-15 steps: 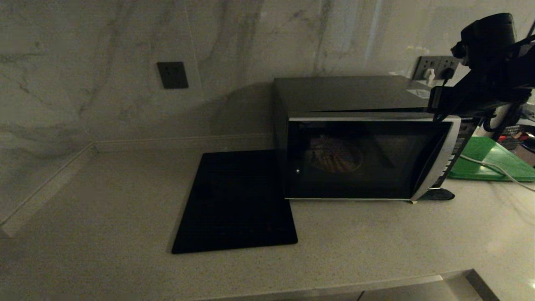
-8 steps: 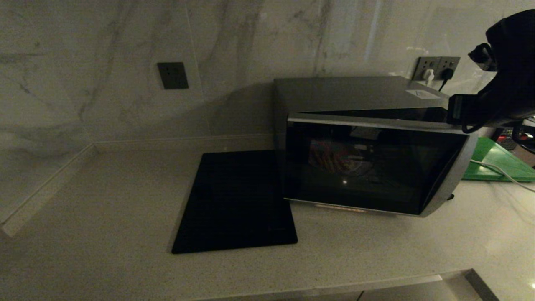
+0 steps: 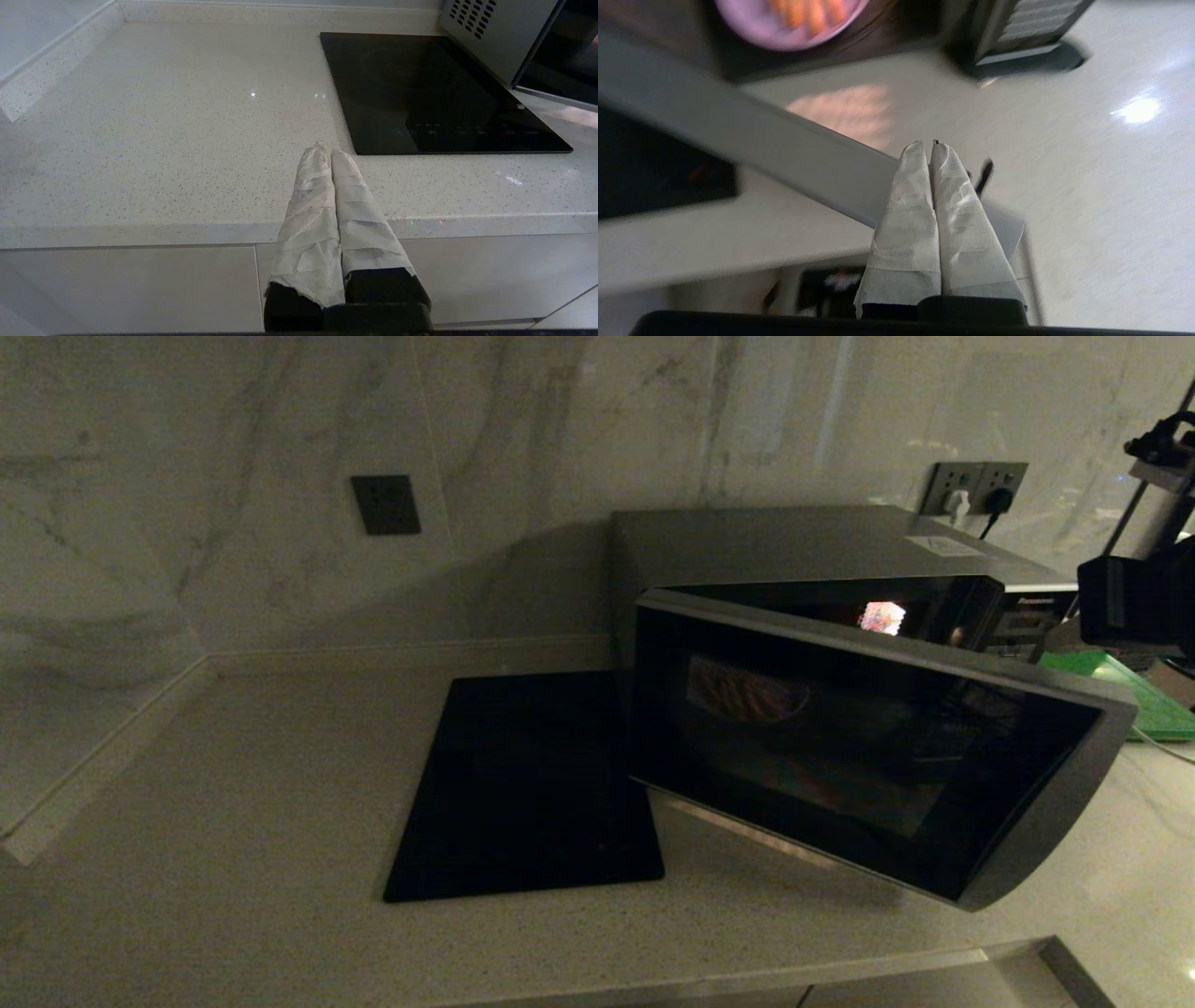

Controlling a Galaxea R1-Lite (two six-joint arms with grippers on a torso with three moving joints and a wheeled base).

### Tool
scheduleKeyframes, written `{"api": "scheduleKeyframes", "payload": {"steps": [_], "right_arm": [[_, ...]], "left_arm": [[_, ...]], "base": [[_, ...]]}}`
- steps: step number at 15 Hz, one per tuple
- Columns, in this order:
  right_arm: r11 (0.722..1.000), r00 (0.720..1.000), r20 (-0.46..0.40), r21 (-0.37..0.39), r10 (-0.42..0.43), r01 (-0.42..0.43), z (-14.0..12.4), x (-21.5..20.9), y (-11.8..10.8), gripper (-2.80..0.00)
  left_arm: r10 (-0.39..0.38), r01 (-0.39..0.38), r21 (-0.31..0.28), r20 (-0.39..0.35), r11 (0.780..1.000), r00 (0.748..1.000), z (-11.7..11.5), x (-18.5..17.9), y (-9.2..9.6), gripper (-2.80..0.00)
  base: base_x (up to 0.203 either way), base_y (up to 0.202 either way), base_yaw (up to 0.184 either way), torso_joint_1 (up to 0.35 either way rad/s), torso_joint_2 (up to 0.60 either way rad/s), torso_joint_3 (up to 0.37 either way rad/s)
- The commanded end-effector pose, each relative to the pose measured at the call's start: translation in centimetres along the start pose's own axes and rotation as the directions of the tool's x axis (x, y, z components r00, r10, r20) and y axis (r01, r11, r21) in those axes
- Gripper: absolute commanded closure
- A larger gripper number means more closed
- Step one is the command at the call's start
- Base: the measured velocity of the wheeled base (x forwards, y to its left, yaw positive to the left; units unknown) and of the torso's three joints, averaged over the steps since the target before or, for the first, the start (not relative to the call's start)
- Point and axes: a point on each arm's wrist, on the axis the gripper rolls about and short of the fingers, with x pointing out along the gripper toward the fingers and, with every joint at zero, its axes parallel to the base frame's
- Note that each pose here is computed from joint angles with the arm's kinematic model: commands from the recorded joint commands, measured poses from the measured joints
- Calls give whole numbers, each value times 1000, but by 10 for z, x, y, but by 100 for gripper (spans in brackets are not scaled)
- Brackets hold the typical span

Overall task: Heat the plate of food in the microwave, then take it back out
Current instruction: Open the microwave oven

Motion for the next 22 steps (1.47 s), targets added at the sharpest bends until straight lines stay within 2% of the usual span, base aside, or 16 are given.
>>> {"api": "scheduleKeyframes", "payload": {"steps": [1,4,6,8,11,13,16,19,22], "right_arm": [[997,997,7,3,80,-80,-11,-32,2,0],[994,994,-13,8,110,-110,-17,-40,3,0],[996,996,-20,4,89,-89,-18,-37,3,0],[999,999,-26,-5,33,-33,-19,-40,1,0],[999,983,-181,-41,-28,21,-31,-56,-6,0],[998,974,-222,-54,-45,33,-32,-54,-6,0],[990,981,-173,-120,-92,71,-25,-60,-4,0],[985,978,-202,-170,-57,23,-26,-48,14,0],[975,974,-219,-197,55,-99,-34,-49,44,0]], "left_arm": [[1,-1,-1,0,1000,1000,0,0,0,0],[1,-1,-1,0,1000,1000,0,0,0,0],[2,-2,-1,0,1000,1000,0,0,0,0],[2,-2,-1,0,1000,1000,0,0,0,0],[1,-1,-1,0,1000,1000,0,0,0,0],[2,-2,-1,0,1000,1000,0,0,0,0],[1,-1,-1,0,1000,1000,0,0,0,0],[2,-2,-1,0,1000,1000,0,0,0,0],[1,-1,-1,0,1000,1000,0,0,0,0]], "base": [[0,0,0,0,0,0],[0,0,0,0,0,0],[0,0,0,0,0,0],[0,0,0,0,0,0],[0,0,0,0,0,0],[0,0,0,0,0,0],[0,0,0,0,0,0],[0,0,0,0,0,0],[0,0,0,0,0,0]]}}
